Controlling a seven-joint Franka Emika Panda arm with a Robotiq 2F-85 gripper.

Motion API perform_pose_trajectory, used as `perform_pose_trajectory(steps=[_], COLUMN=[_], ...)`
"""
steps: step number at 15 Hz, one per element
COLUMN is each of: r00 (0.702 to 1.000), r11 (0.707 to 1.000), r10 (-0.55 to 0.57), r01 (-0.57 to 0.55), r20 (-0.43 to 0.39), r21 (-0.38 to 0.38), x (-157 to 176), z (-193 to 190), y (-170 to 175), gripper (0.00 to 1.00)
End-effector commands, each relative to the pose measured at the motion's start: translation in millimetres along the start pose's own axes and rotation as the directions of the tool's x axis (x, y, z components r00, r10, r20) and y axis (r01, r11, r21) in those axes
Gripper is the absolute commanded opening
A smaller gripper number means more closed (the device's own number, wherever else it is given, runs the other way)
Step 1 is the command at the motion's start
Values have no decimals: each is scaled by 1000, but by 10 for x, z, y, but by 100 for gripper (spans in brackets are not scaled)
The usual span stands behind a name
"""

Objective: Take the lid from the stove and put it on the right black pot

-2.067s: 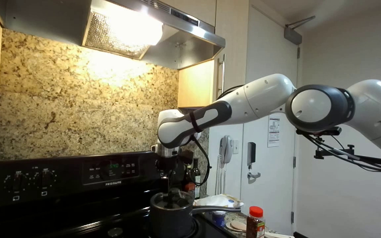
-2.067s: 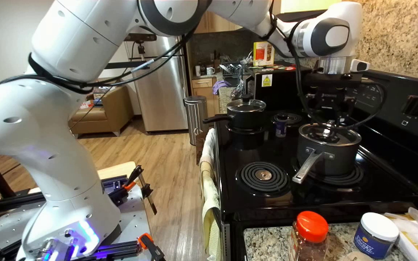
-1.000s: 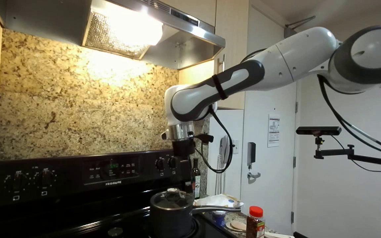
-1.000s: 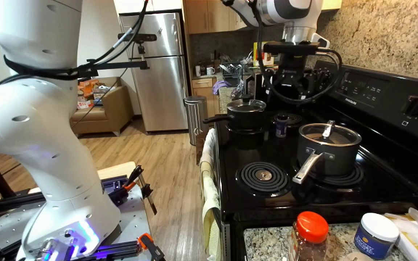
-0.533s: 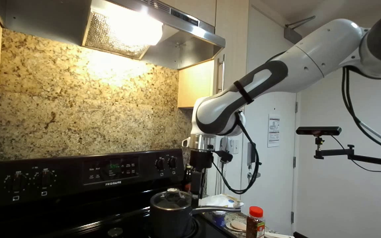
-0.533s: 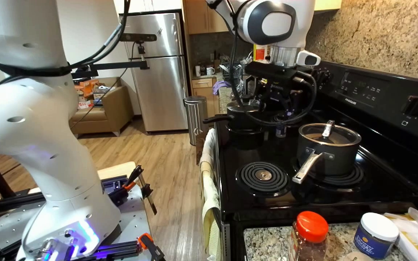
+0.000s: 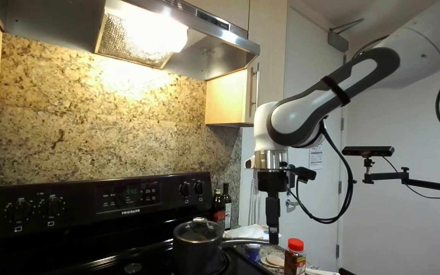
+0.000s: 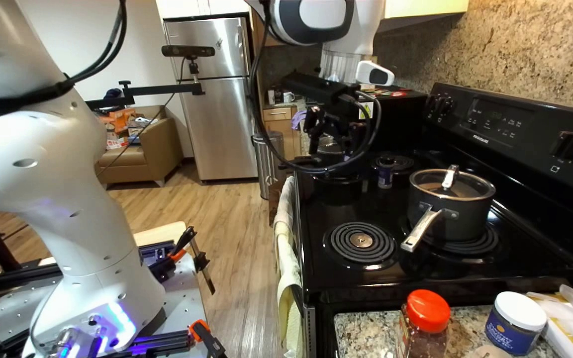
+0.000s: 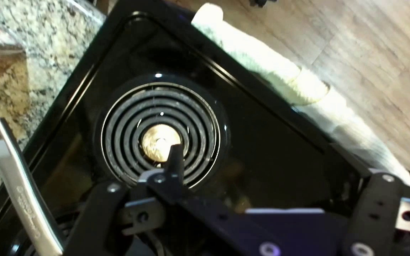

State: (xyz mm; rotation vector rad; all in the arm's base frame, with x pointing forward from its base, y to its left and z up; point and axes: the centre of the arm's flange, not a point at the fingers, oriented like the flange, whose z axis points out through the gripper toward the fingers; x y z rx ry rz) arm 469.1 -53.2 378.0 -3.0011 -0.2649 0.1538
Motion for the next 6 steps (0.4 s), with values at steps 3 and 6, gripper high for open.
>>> perform_pose_trajectory(steps=[3,6], r00=[998,997], r11=[1000,1000], r10=[-23,-27], r01=[23,27], r20=[64,69], r21=[9,9], x=[-105,-98], z=[-112,-115], y=[-101,-114], gripper=[100,100])
